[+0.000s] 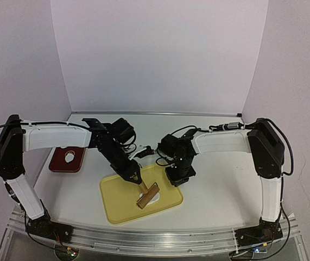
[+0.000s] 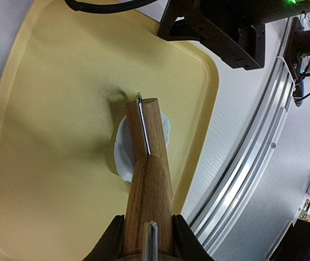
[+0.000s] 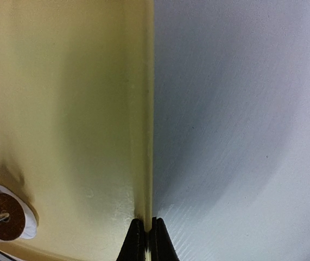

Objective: Roll out the dumpling wrappers from the dough

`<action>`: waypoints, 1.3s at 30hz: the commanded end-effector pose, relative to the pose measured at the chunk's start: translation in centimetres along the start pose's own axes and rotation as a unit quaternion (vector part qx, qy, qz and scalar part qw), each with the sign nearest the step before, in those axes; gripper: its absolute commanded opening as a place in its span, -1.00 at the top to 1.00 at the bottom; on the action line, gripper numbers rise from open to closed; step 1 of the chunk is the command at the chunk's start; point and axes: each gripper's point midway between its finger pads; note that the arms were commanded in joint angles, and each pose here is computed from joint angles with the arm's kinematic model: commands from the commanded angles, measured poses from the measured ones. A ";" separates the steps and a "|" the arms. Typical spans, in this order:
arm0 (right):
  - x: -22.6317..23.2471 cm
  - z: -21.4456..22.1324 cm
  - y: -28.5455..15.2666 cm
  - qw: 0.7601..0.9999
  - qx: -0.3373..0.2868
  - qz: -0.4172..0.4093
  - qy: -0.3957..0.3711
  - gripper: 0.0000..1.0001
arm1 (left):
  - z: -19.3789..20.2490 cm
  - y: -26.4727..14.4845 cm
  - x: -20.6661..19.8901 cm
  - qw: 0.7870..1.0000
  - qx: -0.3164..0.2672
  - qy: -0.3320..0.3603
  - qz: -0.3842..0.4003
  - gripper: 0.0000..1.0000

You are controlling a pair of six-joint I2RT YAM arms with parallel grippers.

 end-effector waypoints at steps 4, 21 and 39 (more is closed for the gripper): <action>0.8 -1.7 -1.9 0.999 -0.035 -0.012 0.012 1.00 | 3.7 3.8 3.7 0.996 0.062 -0.016 -0.063 1.00; 1.2 -2.5 -1.8 0.999 -0.040 -0.013 0.024 1.00 | 4.1 4.2 4.9 0.995 0.057 -0.044 -0.068 1.00; 0.4 -2.1 -1.5 0.998 -0.041 0.001 0.036 1.00 | 7.1 0.6 9.8 0.986 0.067 -0.108 -0.105 1.00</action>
Point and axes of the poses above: each gripper's point midway between its finger pads, its own y axis out along the fingers, its own x axis along the line the jaws close on, z = x × y, and after that the axes turned 3 degrees about y, right-handed
